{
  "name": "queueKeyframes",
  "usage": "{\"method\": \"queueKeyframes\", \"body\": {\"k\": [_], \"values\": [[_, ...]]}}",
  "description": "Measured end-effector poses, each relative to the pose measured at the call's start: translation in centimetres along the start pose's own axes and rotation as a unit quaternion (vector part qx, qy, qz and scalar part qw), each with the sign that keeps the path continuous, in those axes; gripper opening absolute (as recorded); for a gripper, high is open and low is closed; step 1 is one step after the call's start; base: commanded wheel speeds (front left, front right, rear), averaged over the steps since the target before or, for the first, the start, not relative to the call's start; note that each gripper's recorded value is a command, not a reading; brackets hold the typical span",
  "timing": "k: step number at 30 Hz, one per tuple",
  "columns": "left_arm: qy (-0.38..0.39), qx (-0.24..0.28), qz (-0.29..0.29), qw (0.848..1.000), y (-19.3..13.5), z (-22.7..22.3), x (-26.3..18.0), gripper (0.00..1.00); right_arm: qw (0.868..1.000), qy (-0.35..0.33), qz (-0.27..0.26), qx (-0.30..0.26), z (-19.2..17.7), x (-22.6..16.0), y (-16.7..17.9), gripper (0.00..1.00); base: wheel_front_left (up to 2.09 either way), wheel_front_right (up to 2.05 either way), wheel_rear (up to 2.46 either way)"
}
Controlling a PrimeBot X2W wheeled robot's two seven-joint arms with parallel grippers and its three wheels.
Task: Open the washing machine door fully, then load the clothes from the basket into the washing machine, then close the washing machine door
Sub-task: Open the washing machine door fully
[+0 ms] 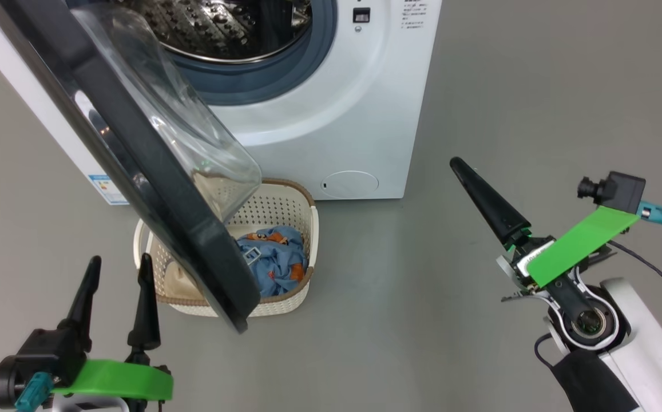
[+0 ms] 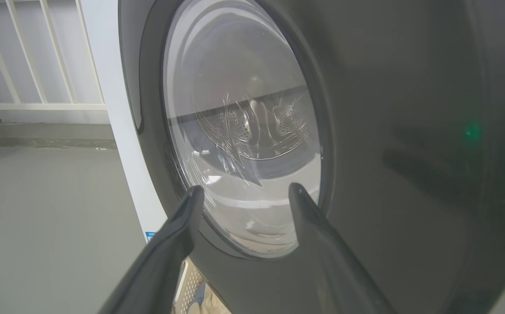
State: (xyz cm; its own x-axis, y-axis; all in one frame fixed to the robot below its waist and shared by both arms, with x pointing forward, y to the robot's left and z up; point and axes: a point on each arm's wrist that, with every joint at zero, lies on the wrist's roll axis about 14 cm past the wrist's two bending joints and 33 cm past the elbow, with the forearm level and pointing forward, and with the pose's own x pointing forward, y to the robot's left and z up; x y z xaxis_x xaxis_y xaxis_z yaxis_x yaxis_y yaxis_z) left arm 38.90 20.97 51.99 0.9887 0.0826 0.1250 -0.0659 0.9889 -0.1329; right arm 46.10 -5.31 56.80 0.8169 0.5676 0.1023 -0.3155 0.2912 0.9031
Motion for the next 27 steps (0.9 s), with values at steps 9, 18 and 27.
{"method": "queueKeyframes", "body": {"k": [9,18,27], "values": [[-0.006,-0.002,-0.003,1.0,-0.2,0.4,-0.1,1.0,0.997,-0.055,-0.026,-0.048,1.6,-2.3,-1.1,1.0,0.0,0.0,0.0],[0.0,-0.003,-0.004,1.0,-0.4,0.0,-0.1,1.0,0.982,-0.112,-0.057,-0.14,4.1,-4.9,-2.6,1.0,0.0,0.0,0.0],[0.004,-0.003,-0.006,1.0,-0.7,-0.3,-0.4,1.0,0.931,-0.124,-0.079,-0.333,6.2,-7.0,-3.7,1.0,0.0,0.0,0.0]]}}
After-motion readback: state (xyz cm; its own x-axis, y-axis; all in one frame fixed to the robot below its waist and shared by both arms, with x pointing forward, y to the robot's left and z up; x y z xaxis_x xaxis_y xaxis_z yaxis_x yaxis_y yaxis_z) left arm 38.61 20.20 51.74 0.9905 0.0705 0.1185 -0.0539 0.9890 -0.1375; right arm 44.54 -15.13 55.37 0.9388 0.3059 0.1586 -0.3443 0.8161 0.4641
